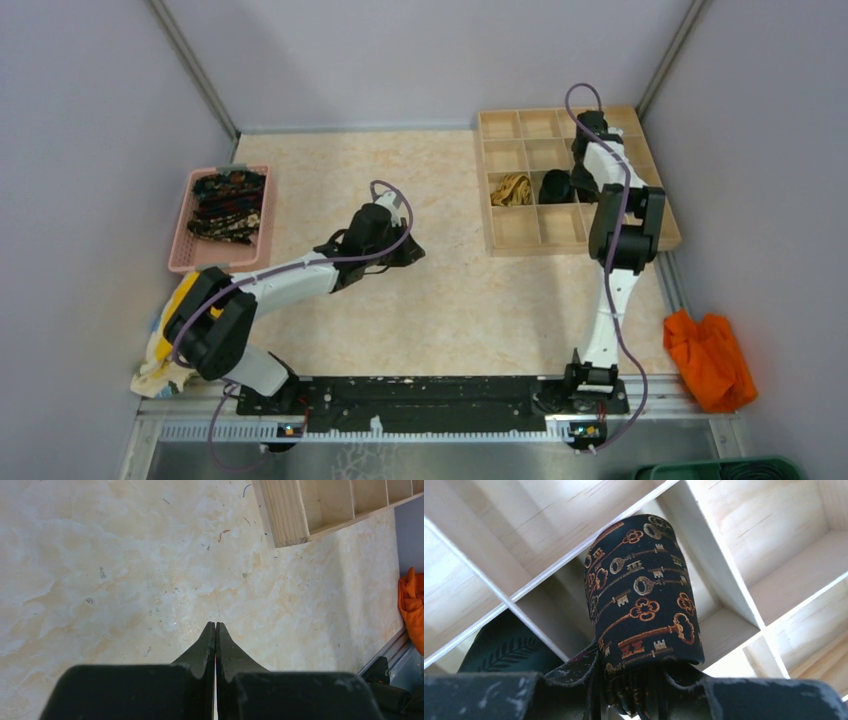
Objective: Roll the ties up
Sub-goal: Place the tie in the storage box.
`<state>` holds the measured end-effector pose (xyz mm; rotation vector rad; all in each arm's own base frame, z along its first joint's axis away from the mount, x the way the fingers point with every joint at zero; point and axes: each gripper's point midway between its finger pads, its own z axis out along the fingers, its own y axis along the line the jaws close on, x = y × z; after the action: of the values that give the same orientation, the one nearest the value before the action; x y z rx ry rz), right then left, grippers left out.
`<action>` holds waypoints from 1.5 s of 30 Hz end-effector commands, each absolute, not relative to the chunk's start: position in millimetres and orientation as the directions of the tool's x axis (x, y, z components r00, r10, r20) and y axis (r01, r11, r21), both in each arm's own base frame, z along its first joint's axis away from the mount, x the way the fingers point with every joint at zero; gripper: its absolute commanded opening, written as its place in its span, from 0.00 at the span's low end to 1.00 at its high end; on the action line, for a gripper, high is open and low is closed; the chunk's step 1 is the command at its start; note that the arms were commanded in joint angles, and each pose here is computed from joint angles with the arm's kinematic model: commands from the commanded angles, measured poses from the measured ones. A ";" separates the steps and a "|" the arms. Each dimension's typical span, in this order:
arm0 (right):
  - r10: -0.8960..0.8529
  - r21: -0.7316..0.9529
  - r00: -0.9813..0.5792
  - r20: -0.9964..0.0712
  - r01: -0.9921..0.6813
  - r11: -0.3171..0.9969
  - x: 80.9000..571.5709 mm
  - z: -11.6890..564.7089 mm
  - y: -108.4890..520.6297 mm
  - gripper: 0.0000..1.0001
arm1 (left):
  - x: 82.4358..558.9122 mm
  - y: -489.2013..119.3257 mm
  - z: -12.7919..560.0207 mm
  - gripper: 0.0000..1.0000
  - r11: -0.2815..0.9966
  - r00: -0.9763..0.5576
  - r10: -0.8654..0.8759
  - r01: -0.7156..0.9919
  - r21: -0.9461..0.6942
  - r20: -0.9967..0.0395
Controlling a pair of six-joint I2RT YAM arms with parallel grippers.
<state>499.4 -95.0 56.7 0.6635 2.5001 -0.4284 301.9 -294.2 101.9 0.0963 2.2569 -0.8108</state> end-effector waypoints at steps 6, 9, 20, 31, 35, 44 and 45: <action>0.424 -0.143 -0.827 -0.368 0.501 0.854 483.6 37.3 -71.8 0.00 | 299.7 -291.2 99.6 0.00 0.783 -0.750 -0.164 0.296 -0.547 -0.641; 0.435 -0.146 -0.818 -0.375 0.516 0.844 482.9 35.6 -73.1 0.04 | 299.5 -290.4 98.9 0.00 0.783 -0.752 -0.164 0.295 -0.548 -0.638; 0.496 0.072 -0.840 -0.218 0.493 0.867 468.1 18.4 -37.7 0.00 | 303.5 -285.9 103.1 0.00 0.780 -0.756 -0.180 0.280 -0.559 -0.630; 0.600 0.019 -0.763 -0.240 0.614 0.789 469.9 16.1 -51.0 0.30 | 299.5 -286.7 111.0 0.00 0.760 -0.765 -0.176 0.294 -0.579 -0.619; 0.613 0.043 -0.741 -0.273 0.628 0.777 478.3 30.4 -51.6 0.54 | 300.6 -285.4 115.4 0.00 0.761 -0.758 -0.177 0.300 -0.576 -0.628; 0.605 0.093 -0.718 -0.345 0.615 0.783 492.3 66.0 -52.6 0.61 | 301.3 -285.1 108.5 0.00 0.759 -0.765 -0.174 0.297 -0.580 -0.620; 0.605 0.106 -0.710 -0.359 0.613 0.783 495.0 73.3 -52.8 0.68 | 301.3 -286.1 108.4 0.00 0.755 -0.766 -0.173 0.300 -0.582 -0.619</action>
<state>489.5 -73.9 44.3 0.9492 2.6172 -0.1301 300.5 -283.2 103.2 0.0807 2.2856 -0.8700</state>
